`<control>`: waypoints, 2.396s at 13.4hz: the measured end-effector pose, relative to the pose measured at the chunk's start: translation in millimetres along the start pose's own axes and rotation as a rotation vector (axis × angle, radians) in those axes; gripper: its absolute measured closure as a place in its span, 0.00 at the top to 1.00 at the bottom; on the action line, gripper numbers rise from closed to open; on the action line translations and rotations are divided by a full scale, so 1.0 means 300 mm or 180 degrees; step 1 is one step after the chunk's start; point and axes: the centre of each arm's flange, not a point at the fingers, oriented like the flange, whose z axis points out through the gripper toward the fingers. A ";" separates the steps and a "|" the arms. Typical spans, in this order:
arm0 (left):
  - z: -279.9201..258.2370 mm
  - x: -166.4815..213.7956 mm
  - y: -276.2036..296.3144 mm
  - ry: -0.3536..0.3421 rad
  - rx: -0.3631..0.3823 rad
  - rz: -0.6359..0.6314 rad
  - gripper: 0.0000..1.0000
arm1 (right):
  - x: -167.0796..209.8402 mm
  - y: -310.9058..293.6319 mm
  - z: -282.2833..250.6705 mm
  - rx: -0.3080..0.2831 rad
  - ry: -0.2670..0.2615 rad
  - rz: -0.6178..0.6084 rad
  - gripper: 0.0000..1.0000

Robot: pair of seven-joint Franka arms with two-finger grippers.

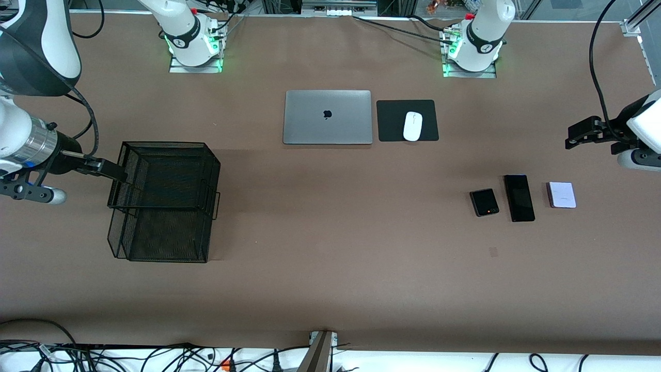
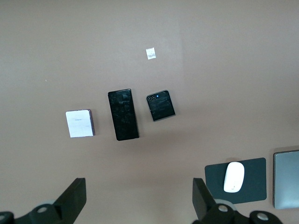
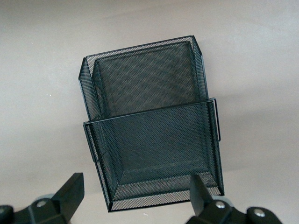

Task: Place phones with both arms
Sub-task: 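Move the left gripper over the small black flip phone, then lower the left gripper and grasp the small black flip phone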

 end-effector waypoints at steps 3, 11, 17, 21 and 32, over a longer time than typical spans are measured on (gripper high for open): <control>-0.015 -0.009 -0.006 0.0027 0.0003 -0.0011 1.00 | 0.002 0.007 0.000 -0.0002 0.0000 0.0012 1.00; 0.074 0.013 -0.034 -0.0112 0.0033 -0.0048 1.00 | 0.001 0.010 0.001 -0.0005 -0.0011 0.0016 1.00; 0.379 0.069 -0.082 -0.0149 0.0048 -0.0097 1.00 | 0.002 0.012 0.003 -0.0006 -0.0016 0.0019 1.00; 0.578 0.072 -0.095 -0.0007 0.0065 -0.0201 1.00 | 0.001 0.014 0.004 -0.0008 -0.0022 0.0022 1.00; 1.179 0.114 0.098 0.0185 0.0076 -0.0387 1.00 | 0.002 0.017 0.005 -0.0010 -0.0025 0.0027 1.00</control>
